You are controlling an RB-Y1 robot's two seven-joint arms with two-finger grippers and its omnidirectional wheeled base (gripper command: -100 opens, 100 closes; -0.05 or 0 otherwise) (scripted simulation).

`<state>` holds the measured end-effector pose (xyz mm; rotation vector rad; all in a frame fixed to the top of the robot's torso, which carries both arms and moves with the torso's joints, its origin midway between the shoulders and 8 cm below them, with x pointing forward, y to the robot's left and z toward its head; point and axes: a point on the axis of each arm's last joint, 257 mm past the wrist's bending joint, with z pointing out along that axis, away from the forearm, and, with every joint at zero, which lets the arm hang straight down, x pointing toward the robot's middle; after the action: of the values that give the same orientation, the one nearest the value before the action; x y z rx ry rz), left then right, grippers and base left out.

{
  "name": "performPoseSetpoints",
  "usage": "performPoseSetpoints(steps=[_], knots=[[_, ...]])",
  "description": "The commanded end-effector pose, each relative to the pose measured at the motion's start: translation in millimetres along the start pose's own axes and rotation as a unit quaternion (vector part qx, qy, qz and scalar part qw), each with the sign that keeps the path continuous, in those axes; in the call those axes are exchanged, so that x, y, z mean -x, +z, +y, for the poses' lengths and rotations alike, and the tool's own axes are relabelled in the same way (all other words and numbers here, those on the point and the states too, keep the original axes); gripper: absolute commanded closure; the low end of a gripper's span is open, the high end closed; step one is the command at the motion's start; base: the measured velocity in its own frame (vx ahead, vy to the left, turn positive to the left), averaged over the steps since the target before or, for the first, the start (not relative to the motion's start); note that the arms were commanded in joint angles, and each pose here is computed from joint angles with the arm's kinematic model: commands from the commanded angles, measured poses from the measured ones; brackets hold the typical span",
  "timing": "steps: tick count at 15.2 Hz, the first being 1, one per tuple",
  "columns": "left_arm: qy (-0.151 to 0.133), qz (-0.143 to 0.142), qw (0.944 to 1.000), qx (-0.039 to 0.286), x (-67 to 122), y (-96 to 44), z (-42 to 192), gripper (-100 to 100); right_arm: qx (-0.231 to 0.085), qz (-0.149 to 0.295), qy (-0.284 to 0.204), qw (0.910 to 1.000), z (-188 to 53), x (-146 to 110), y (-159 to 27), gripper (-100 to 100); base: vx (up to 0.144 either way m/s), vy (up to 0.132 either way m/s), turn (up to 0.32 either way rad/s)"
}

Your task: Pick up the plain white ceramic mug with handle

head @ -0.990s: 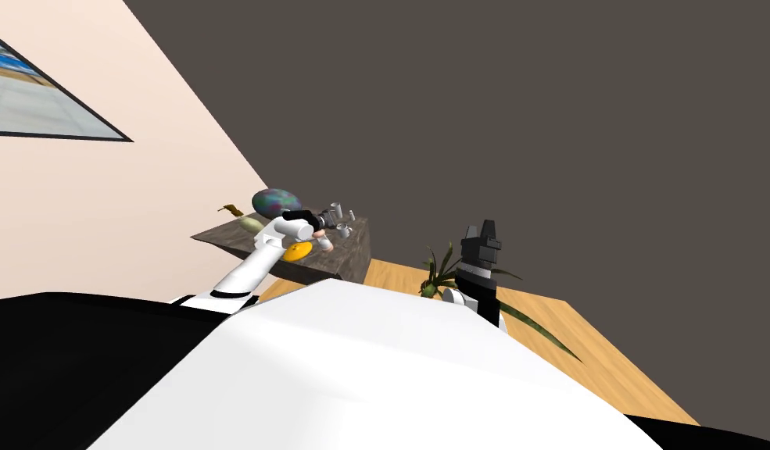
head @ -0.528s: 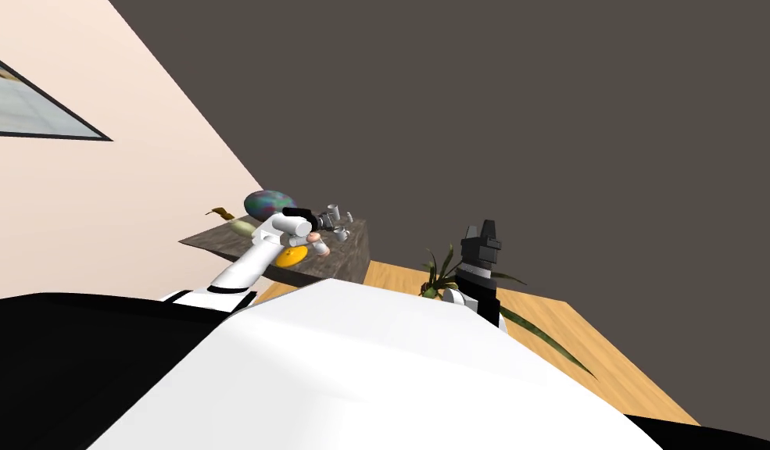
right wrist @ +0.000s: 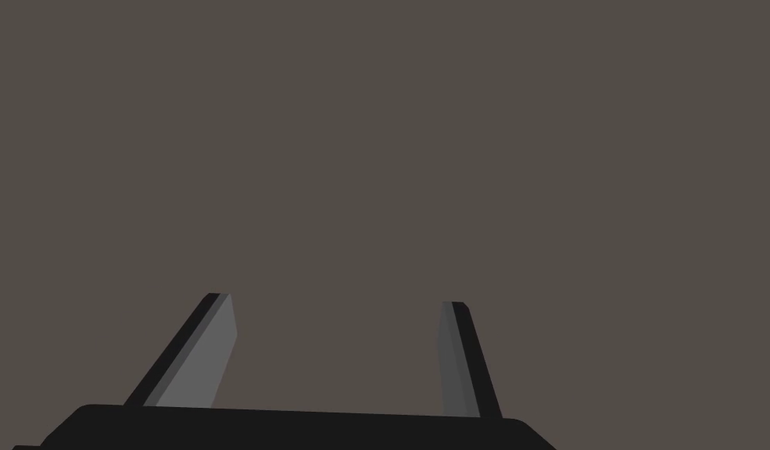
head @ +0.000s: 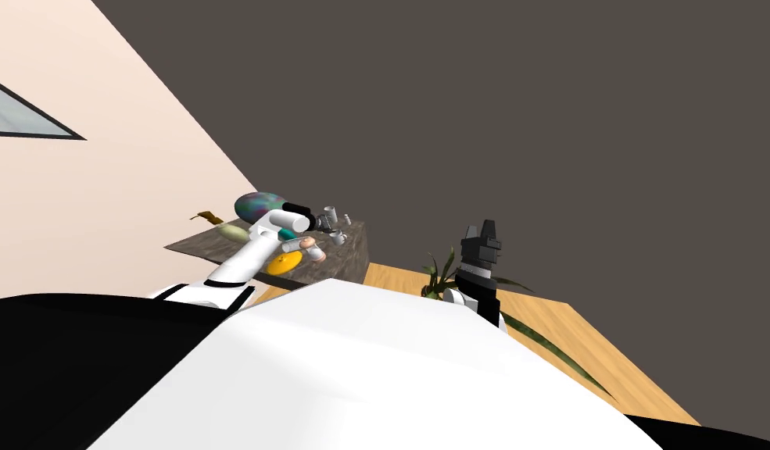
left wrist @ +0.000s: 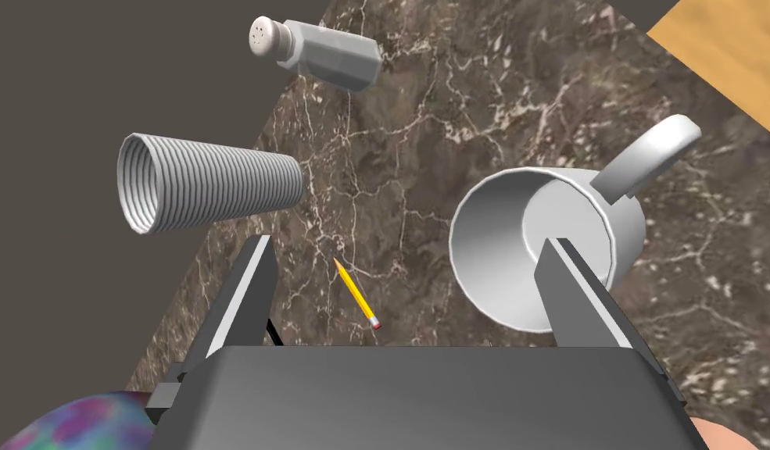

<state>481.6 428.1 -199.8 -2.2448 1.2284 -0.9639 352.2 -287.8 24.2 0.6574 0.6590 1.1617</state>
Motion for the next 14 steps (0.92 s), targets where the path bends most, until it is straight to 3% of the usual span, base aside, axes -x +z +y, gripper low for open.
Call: performPoseSetpoints(steps=[1, 3, 4, 7, 8, 10, 11, 13, 14], knots=[[-0.019, -0.015, 0.9994, 0.023, 9.3, -0.6, 5.3, -100, 0.0, 0.0, 0.0, 1.0, 0.0, 0.0, 0.0, 0, 0.066, 0.012, -0.019], [-0.019, -0.028, 0.9987, 0.038, 15.7, -1.4, 13.1, -100, 0.0, 0.0, 0.0, 1.0, 0.0, 0.0, 0.0, 0, 0.077, 0.017, -0.02], [-0.036, -0.035, 0.9974, 0.052, 20.1, -2.5, 14.2, -100, 0.0, 0.0, 0.0, 1.0, 0.0, 0.0, 0.0, 0, 0.096, 0.01, -0.027], [-0.036, -0.05, 0.9957, 0.069, 27.3, -4.2, 23.1, -100, 0.0, 0.0, 0.0, 1.0, 0.0, 0.0, 0.0, 0, 0.075, 0.0, -0.009], [-0.053, -0.06, 0.9931, 0.085, 32.7, -6.0, 26.8, -100, 0.0, 0.0, 0.0, 1.0, 0.0, 0.0, 0.0, 0, 0.065, 0.001, -0.016], [-0.053, -0.072, 0.9911, 0.099, 38.4, -8.1, 33.9, -100, 0.0, 0.0, 0.0, 1.0, 0.0, 0.0, 0.0, 0, 0.075, 0.009, -0.018], [-0.069, -0.08, 0.9879, 0.113, 42.8, -10.0, 37.5, -100, 0.0, 0.0, 0.0, 1.0, 0.0, 0.0, 0.0, 0, 0.073, 0.0, -0.024], [-0.069, -0.093, 0.985, 0.128, 48.8, -13.0, 45.0, -100, 0.0, 0.0, 0.0, 1.0, 0.0, 0.0, 0.0, 0, 0.073, 0.0, -0.013], [-0.085, -0.101, 0.9812, 0.141, 52.6, -15.0, 48.7, -100, 0.0, 0.0, 0.0, 1.0, 0.0, 0.0, 0.0, 0, 0.071, 0.004, -0.022]])
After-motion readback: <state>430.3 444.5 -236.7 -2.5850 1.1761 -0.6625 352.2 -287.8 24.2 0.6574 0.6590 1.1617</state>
